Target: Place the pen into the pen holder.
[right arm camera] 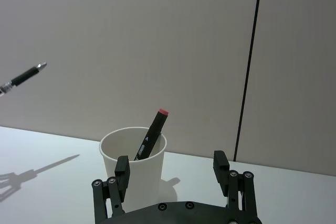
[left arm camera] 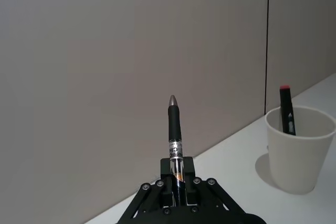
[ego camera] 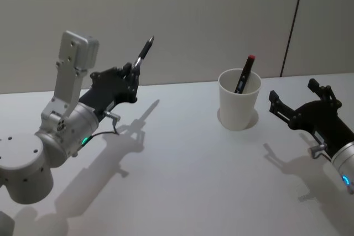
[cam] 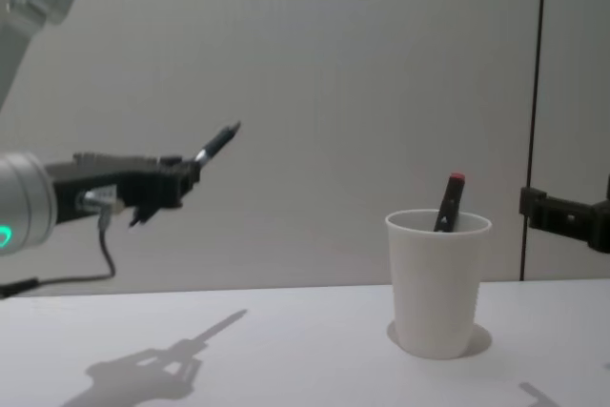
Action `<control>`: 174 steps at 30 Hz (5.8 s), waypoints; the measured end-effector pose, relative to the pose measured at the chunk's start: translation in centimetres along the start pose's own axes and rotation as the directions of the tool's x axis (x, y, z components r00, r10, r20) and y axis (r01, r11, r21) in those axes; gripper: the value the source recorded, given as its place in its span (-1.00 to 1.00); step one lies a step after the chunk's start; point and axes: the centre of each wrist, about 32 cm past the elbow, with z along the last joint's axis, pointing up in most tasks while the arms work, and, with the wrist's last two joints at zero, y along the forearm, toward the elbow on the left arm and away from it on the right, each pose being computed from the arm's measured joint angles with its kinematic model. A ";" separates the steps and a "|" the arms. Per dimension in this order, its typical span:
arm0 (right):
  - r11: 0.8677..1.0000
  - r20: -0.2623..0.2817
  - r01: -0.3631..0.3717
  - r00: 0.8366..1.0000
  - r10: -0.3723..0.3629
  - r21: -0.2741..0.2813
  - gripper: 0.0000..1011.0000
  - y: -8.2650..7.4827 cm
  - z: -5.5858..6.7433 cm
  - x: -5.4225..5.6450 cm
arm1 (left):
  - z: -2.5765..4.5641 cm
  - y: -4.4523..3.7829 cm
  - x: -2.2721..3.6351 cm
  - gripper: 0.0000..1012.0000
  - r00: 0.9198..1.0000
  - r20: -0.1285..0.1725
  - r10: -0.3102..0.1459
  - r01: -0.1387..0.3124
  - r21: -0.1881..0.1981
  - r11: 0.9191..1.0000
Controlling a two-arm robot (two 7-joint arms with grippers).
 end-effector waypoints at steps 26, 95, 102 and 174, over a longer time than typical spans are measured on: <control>1.000 0.000 0.000 1.000 0.000 0.000 0.98 0.0 0.0 0.0 | 2.17 -1.58 -2.42 -0.74 0.961 -0.036 -0.274 0.265 -0.154 0.952; 0.992 -0.101 -0.119 0.987 0.121 0.028 0.98 -1.5 0.3 0.6 | 2.65 -2.84 -4.15 -0.74 0.837 -0.048 -0.545 0.532 -0.164 0.831; 0.986 -0.173 -0.160 0.971 0.166 0.049 0.98 -2.3 0.4 0.8 | 2.64 -2.85 -4.19 -0.74 0.836 -0.048 -0.546 0.533 -0.163 0.830; 0.877 -0.705 -0.313 0.524 0.479 0.363 0.98 4.3 -0.6 0.0 | 2.64 -2.85 -4.20 -0.74 0.836 -0.048 -0.547 0.534 -0.163 0.829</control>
